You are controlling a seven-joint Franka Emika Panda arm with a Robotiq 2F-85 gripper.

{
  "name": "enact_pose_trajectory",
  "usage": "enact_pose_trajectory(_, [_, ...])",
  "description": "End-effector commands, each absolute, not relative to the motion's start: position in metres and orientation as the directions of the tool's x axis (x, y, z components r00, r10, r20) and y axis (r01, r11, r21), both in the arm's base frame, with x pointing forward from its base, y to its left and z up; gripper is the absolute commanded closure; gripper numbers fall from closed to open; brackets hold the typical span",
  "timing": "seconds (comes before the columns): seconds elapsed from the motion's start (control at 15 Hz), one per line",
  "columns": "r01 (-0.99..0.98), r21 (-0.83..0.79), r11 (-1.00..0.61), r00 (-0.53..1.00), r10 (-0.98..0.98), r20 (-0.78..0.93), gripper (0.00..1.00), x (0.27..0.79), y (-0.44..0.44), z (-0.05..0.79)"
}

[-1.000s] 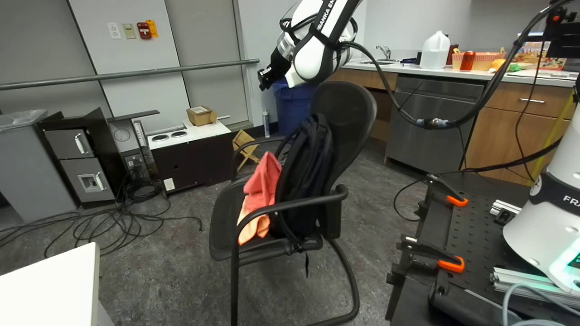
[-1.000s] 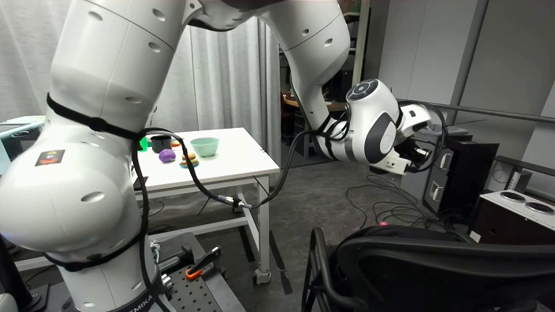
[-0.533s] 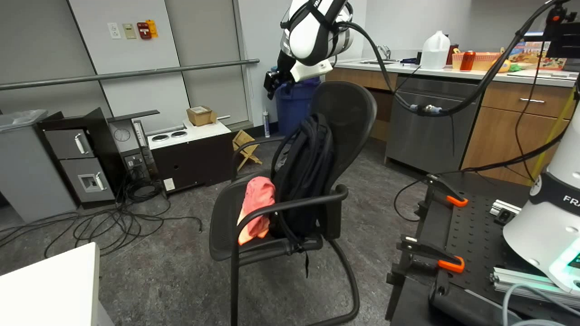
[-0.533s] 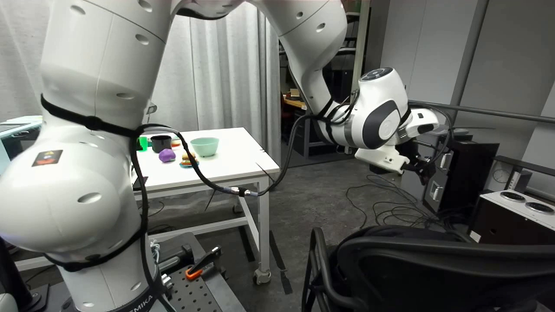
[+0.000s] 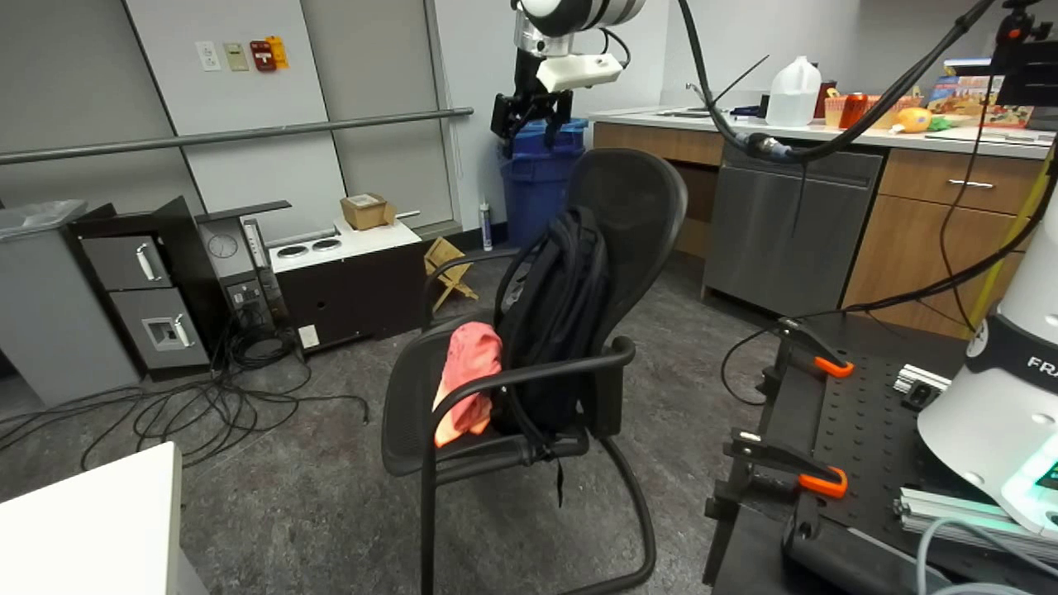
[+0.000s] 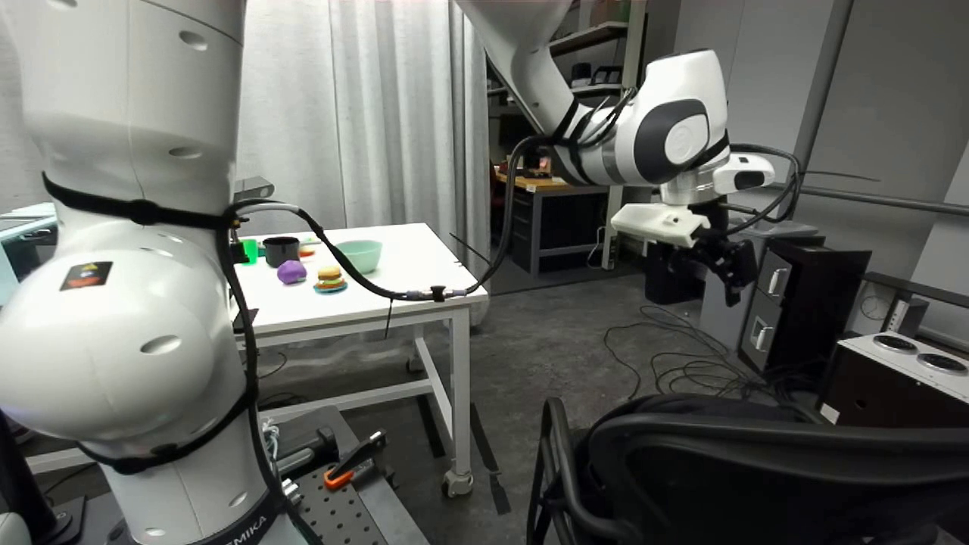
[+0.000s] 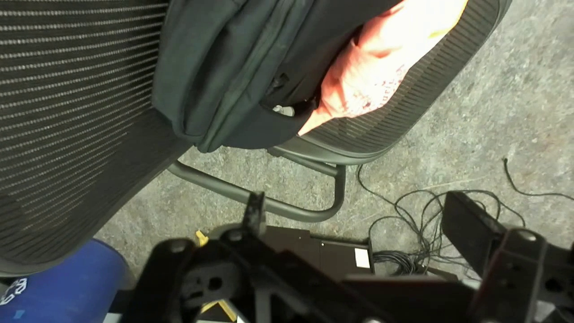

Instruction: Put the orange towel and shirt on the seat of the chair respectively

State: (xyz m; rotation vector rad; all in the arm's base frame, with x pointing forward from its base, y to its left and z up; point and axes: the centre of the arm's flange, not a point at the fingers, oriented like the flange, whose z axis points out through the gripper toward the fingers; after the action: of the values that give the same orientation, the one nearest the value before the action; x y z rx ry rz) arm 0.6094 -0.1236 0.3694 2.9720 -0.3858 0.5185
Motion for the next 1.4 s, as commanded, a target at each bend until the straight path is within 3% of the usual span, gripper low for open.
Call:
enact_pose_trajectory(0.0, [-0.283, 0.043, -0.958, 0.925, -0.261, 0.276, 0.0, 0.6, -0.118, 0.41])
enact_pose_trajectory(0.93, [-0.359, -0.021, -0.933, 0.908, -0.354, 0.224, 0.0, 0.554, -0.135, 0.498])
enact_pose_trajectory(1.33, [-0.346, 0.003, -0.938, 0.911, -0.336, 0.238, 0.0, 0.559, -0.134, 0.491])
